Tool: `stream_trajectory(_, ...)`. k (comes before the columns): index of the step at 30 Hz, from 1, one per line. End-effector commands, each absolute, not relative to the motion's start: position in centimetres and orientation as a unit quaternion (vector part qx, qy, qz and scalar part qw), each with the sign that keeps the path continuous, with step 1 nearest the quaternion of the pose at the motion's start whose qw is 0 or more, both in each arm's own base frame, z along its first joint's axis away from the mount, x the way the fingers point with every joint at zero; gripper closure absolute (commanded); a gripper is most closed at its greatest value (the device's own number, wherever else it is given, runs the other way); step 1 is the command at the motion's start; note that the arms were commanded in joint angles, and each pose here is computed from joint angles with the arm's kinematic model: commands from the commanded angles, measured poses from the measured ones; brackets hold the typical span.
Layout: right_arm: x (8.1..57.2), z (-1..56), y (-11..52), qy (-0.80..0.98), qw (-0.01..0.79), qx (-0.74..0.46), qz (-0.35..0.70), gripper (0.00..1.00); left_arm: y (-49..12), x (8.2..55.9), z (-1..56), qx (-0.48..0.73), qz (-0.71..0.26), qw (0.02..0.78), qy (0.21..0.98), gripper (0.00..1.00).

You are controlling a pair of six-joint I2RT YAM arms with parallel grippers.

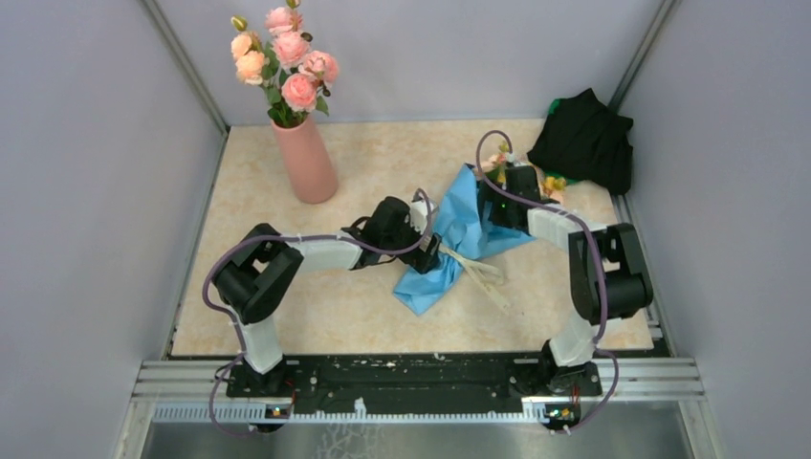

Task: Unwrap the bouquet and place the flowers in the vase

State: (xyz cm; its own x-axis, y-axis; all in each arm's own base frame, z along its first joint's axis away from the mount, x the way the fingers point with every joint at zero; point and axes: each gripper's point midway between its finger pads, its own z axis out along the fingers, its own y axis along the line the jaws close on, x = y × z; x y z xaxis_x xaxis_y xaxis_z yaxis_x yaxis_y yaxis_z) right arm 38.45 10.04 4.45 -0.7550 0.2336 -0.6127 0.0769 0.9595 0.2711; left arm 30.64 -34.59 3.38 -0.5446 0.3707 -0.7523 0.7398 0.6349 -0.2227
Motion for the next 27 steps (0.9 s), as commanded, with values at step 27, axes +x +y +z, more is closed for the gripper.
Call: stream_trajectory(27, 39.8, 27.4, 9.8, 0.835, 0.549, 0.022, 0.038, 0.02, -39.4, 27.9, 14.0, 0.303, -0.336, 0.424, 0.785, 0.01)
